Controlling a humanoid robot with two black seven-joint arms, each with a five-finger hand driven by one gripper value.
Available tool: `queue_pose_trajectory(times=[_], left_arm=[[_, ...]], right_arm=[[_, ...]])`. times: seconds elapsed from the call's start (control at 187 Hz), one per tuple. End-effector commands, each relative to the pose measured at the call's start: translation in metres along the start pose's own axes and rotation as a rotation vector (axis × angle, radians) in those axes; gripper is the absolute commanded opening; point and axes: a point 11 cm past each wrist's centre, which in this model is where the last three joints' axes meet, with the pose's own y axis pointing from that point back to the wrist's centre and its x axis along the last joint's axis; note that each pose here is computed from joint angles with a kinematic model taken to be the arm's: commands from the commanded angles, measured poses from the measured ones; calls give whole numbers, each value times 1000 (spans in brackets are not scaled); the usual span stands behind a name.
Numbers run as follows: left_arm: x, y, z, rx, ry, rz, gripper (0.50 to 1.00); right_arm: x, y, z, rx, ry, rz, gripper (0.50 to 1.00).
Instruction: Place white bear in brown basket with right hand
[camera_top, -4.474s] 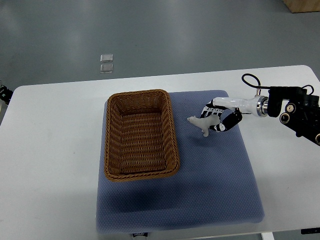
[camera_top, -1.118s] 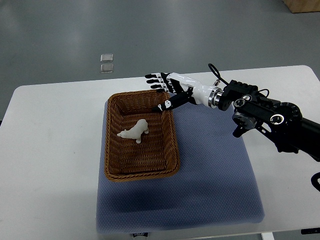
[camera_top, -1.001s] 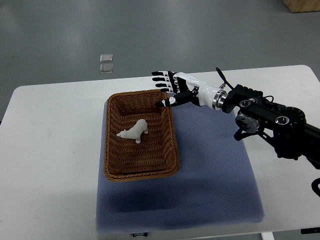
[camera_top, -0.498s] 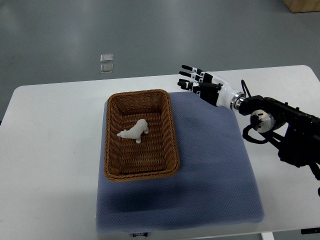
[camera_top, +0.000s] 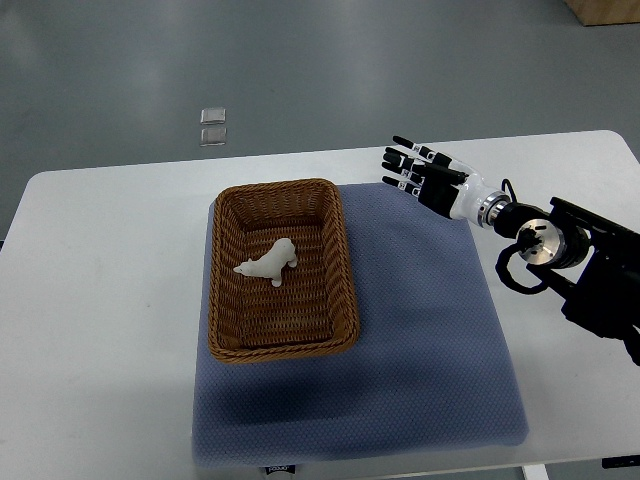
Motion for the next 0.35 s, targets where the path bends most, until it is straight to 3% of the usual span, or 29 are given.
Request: queue_pose_trajectory(times=[0.0, 0.342], left_arm=[[-1, 0, 0, 0, 0, -2, 1000], [0, 0, 0, 0, 0, 0, 1000]], right_arm=[[2, 1, 1, 3, 1, 10, 926], [8, 4, -4, 8, 13, 17, 926]])
